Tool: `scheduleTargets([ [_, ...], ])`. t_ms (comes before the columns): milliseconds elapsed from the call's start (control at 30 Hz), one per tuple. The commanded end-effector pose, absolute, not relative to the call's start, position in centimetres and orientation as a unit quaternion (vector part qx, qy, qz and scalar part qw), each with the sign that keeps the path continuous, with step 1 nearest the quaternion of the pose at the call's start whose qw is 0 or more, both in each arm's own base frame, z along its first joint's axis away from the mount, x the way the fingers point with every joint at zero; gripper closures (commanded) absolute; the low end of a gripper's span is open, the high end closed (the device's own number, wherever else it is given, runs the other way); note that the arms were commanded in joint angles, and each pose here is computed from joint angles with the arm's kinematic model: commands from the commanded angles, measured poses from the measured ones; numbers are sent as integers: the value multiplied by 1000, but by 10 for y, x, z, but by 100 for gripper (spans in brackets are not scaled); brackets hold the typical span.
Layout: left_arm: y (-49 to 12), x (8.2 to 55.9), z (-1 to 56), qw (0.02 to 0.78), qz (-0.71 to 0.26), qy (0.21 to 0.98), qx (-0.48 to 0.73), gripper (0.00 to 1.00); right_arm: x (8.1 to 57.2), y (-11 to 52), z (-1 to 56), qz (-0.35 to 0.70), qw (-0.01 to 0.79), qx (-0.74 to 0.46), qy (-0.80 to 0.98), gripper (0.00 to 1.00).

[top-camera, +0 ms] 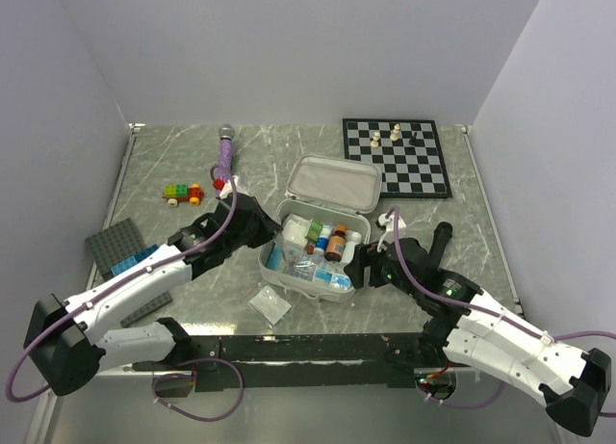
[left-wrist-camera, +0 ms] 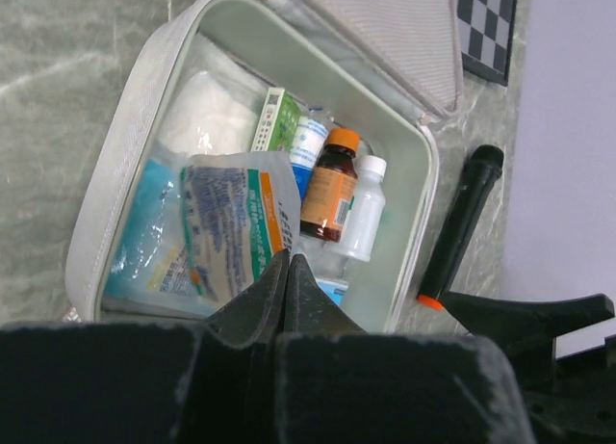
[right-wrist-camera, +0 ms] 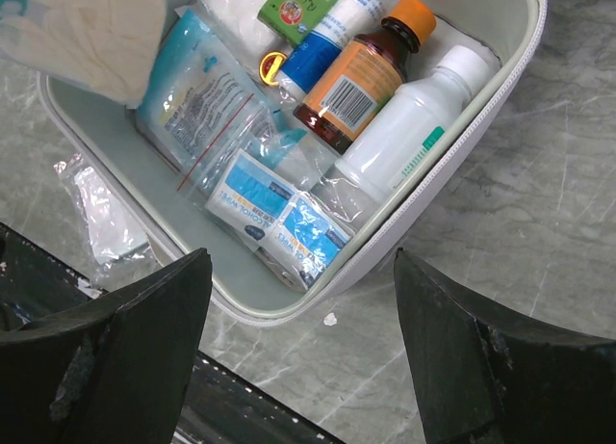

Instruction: Organize the medicine kit

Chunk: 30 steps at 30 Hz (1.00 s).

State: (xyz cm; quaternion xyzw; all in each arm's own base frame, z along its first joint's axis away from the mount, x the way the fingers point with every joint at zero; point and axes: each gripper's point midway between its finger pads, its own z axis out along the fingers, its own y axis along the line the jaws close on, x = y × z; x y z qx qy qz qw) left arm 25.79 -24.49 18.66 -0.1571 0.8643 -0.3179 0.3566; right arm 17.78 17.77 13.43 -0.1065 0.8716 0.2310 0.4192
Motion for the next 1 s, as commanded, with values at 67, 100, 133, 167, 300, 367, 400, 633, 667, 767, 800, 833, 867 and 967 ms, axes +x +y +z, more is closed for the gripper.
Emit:
scheduleTargets([
  [67,-252,270,202,370,-323,820,-293,99,179,180,137,245,431,-98,863,17],
  [100,-249,271,197,370,-304,820,-314,99,178,181,138,248,430,-101,862,17],
  [133,-246,271,191,368,-282,822,-332,99,178,182,139,250,430,-103,861,17],
  [167,-246,272,186,365,-265,822,-348,99,178,183,139,250,429,-105,861,18],
  [300,-247,275,168,344,-200,821,-409,99,179,183,143,250,431,-112,860,18],
  [367,-249,273,163,337,-169,820,-430,99,179,182,145,248,434,-112,859,18],
  [400,-249,271,159,333,-158,818,-441,99,179,182,145,248,435,-112,858,18],
  [633,-249,270,137,317,-114,803,-492,99,178,184,141,251,430,-113,860,18],
  [667,-249,271,137,319,-115,799,-496,99,178,183,142,251,431,-114,859,18],
  [767,-250,275,137,323,-122,791,-505,99,178,182,142,250,433,-113,859,18],
  [800,-251,277,137,327,-125,787,-508,99,178,182,141,250,432,-114,859,17],
  [833,-252,279,138,330,-127,786,-508,99,177,182,140,250,431,-115,859,17],
  [867,-254,281,137,331,-126,784,-510,99,177,182,141,250,431,-115,859,17],
  [967,-258,286,136,335,-120,784,-508,99,177,182,141,248,431,-114,860,18],
])
